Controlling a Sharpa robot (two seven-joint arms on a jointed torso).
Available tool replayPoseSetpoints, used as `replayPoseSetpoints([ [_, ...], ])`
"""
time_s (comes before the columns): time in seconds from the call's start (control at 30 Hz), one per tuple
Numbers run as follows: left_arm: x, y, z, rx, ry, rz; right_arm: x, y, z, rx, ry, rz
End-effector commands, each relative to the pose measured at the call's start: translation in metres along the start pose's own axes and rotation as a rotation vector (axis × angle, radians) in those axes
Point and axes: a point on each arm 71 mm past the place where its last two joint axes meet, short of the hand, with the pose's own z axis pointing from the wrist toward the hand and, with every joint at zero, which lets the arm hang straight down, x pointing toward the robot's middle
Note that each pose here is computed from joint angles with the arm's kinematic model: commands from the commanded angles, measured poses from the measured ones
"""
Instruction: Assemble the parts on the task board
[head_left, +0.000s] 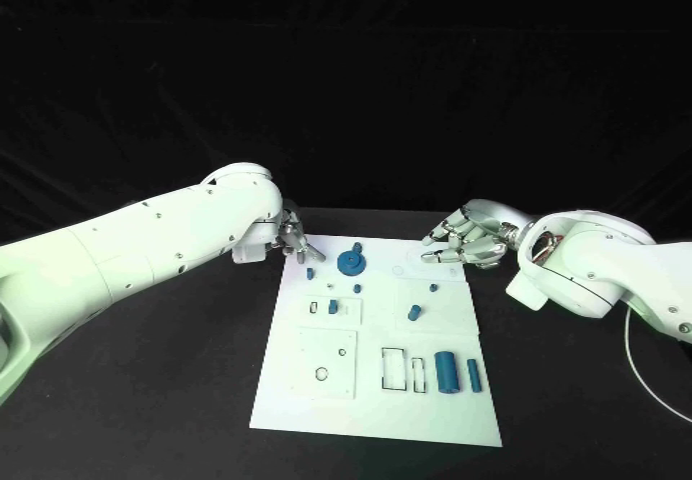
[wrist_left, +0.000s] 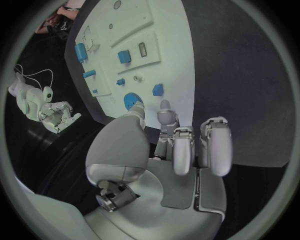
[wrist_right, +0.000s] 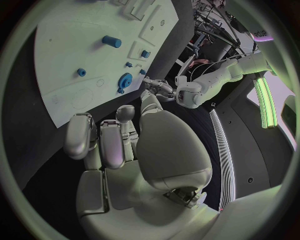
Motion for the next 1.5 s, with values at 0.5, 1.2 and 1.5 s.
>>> replayPoseSetpoints([
  [0.5, 0.0132, 0.0019, 0.0125, 0.004, 0.112, 0.014, 0.002, 0.002, 0.0, -0.011, 0.014, -0.006],
  [1.2, 0.0147, -0.0013, 0.0159, 0.01, 0.091, -0.009, 0.003, 0.002, 0.001, -0.012, 0.021, -0.007],
  [1.5, 0.0151, -0.0016, 0.0162, 0.006, 0.098, -0.004, 0.004, 0.002, 0.001, -0.012, 0.025, -0.008],
])
